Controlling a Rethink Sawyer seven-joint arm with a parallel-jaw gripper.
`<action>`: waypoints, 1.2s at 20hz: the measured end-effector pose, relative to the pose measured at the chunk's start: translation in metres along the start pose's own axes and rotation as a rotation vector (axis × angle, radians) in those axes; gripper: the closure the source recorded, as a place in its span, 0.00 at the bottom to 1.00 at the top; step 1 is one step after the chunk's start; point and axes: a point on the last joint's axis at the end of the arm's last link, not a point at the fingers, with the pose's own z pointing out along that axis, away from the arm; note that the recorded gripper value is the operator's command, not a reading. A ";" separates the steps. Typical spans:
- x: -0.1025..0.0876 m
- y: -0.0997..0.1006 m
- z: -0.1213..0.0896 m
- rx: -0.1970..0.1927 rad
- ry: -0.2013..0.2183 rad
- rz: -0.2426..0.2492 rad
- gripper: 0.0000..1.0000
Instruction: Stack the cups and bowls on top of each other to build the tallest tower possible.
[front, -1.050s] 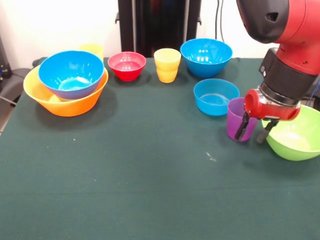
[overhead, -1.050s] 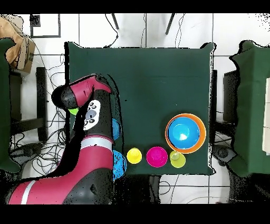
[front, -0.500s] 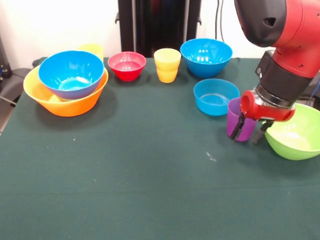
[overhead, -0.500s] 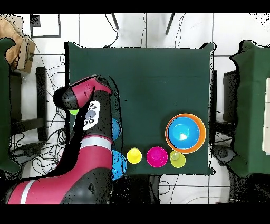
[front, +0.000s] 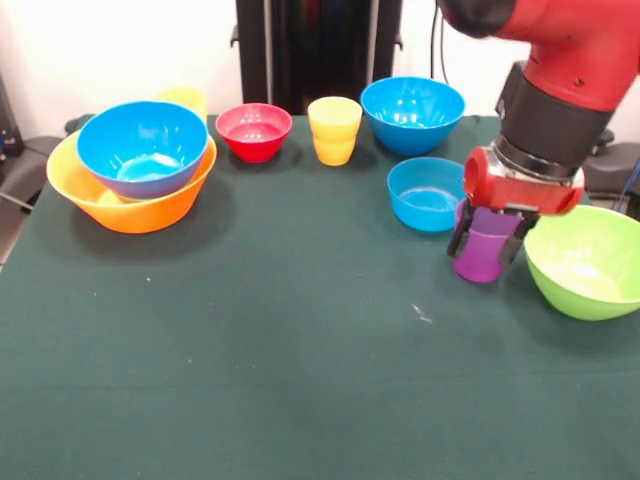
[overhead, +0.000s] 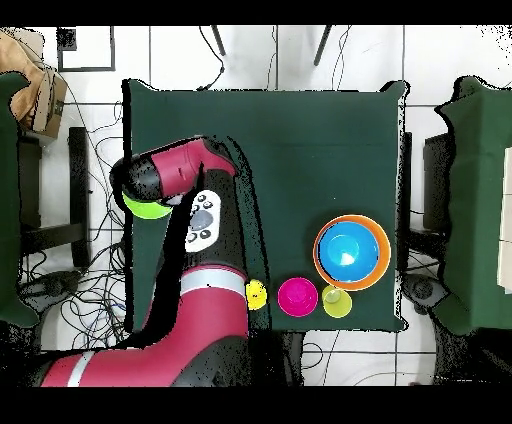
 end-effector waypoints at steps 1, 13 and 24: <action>-0.003 -0.007 -0.006 -0.005 -0.006 0.012 0.00; -0.028 -0.028 -0.044 -0.029 -0.071 0.052 0.00; -0.024 0.002 -0.050 -0.034 -0.081 0.011 0.00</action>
